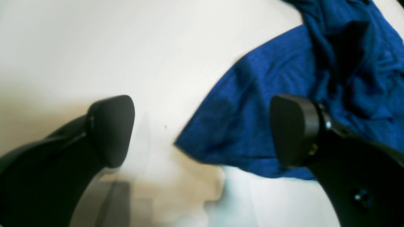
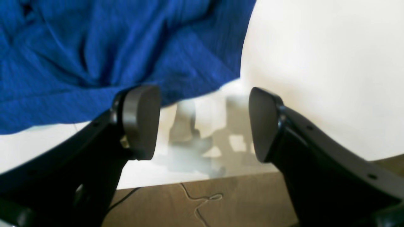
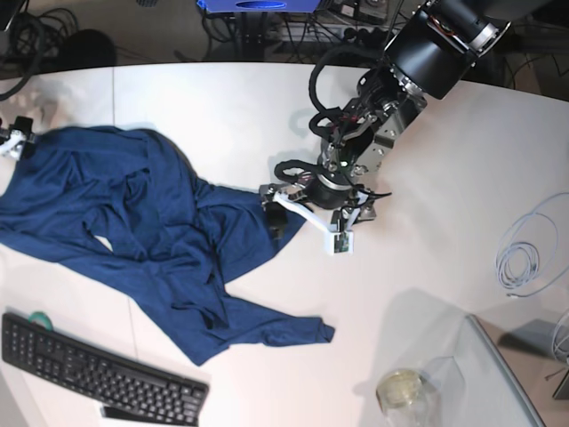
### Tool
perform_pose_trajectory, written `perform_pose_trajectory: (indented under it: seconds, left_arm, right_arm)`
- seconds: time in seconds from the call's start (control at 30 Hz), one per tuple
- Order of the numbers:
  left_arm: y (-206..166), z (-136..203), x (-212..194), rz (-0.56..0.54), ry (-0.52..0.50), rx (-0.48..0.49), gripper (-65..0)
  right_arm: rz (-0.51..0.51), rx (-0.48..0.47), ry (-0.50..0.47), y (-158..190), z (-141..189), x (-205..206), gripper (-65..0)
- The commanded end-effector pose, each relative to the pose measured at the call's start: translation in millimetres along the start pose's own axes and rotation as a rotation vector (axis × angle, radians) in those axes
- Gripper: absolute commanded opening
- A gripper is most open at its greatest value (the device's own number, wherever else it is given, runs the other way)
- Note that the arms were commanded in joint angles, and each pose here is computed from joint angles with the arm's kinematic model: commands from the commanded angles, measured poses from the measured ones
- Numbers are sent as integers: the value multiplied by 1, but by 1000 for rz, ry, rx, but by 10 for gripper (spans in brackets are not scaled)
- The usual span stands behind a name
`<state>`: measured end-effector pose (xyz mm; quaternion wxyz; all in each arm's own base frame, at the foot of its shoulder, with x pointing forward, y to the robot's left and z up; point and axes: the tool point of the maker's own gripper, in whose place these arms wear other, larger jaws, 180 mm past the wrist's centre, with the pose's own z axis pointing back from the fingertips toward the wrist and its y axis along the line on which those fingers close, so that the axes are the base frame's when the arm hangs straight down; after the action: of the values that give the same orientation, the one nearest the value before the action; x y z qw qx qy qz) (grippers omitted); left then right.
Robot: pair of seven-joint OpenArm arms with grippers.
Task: Layout the t-shirt on the table in an organized manner, then fold the t-shirt properly
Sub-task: 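Grasp the shirt edge with the left gripper and pull it away from the right gripper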
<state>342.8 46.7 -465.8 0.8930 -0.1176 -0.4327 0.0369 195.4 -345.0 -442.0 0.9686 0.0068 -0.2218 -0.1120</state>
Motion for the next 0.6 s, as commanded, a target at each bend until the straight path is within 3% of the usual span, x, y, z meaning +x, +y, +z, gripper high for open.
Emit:
perform_pose_trajectory:
  seconds: [0.0, 0.27, 0.37, 0.47, 0.53, 0.57]
  left_arm:
    - [2, -3, 10, -7, -27, 3, 0]
    - [-18, -6, -21, -27, 84, -98, 0]
    - [-17, -7, -32, -17, 120, -86, -179]
    - [-11, -8, -34, -21, 126, -75, -446]
    - [-1, -7, -33, -29, 126, -57, -650]
    - [1, -7, -31, -30, 123, -55, -650]
  right_arm:
    - [13, -14, -48, -6, 7, 17, -245]
    - [9, -16, -53, -8, 8, 18, -245]
    - [-21, -31, -86, -16, 12, 23, -243]
    - [-159, -44, -157, -28, 16, 25, -230]
    - [-210, -44, -152, -32, 16, 21, -185]
    - [-220, -36, -151, -31, 13, 22, -167]
